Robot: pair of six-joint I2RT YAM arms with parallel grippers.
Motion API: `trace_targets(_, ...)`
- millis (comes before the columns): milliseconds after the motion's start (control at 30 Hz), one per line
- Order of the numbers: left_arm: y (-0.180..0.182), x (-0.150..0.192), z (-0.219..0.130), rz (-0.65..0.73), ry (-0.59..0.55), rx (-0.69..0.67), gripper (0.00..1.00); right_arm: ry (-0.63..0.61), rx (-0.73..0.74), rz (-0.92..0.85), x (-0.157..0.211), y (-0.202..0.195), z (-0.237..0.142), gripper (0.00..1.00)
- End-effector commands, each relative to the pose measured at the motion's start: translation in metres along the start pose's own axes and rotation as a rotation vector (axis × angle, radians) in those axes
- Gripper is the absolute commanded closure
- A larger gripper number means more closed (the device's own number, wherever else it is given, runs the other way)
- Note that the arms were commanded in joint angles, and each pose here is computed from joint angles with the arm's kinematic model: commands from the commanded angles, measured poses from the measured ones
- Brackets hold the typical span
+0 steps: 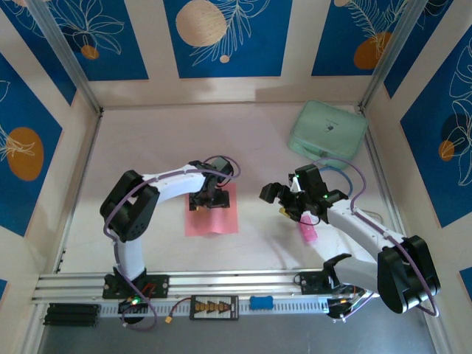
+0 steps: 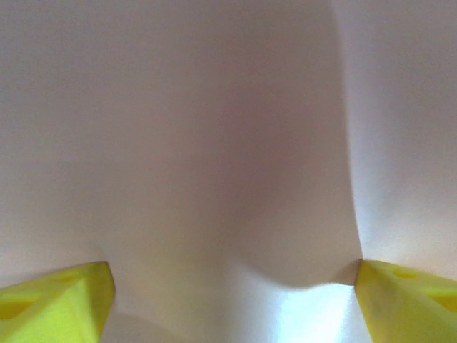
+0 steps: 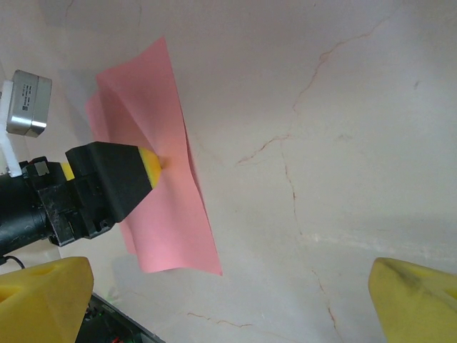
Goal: Fold a paper plane with a square sheet of paper (pick it up from the middle)
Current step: First fold the square sheet of paper in half at the center of the table.
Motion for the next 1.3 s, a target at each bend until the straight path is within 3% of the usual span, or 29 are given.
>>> trace_targets(0,-0.003,0.013,0.010,0.028,0.073,0.023,0.19,0.006,-0.008,0.004,0.003,0.000,0.001,0.01)
trace_targets(167,-0.012,0.009,-0.004,0.083,0.020,0.142,0.33,-0.057,0.041,-0.026,0.004,0.004,-0.005,0.01)
trace_targets(367,-0.018,0.007,-0.018,0.126,-0.033,0.245,0.58,-0.181,0.070,-0.048,0.006,0.002,-0.014,0.00)
trace_targets(500,-0.021,0.005,-0.029,0.145,-0.081,0.324,0.67,-0.307,0.144,0.038,0.005,-0.010,-0.024,0.00)
trace_targets(600,-0.026,0.004,-0.041,0.161,-0.111,0.403,0.68,-0.407,0.158,0.147,0.007,-0.022,-0.032,0.05)
trace_targets(667,-0.032,0.003,-0.050,0.173,-0.127,0.496,0.69,-0.447,0.092,0.164,0.007,-0.026,-0.037,0.08)
trace_targets(867,-0.056,-0.003,-0.079,0.211,-0.151,0.826,0.68,-0.435,-0.241,-0.116,0.014,-0.021,-0.054,0.04)
trace_targets(967,-0.069,-0.006,-0.080,0.224,-0.092,0.958,0.67,-0.407,-0.288,-0.116,0.014,-0.023,-0.063,0.04)
trace_targets(1100,-0.078,-0.008,-0.066,0.216,-0.030,1.047,0.66,-0.312,-0.342,-0.104,0.010,-0.023,-0.066,0.04)
trace_targets(1267,-0.075,-0.006,-0.037,0.173,0.044,1.009,0.66,-0.185,-0.340,-0.085,0.005,-0.017,-0.060,0.05)
Point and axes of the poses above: each hand's point on the last joint's axis, 136 mm out from that joint toward the fingers, its own z axis out along the fingers, its own y axis along the line the jaws close on, x = y × z, the point moved 10 cm from there along -z, back along the fingers, and after that the axes turned 3 degrees about z, right-handed, at the moved point
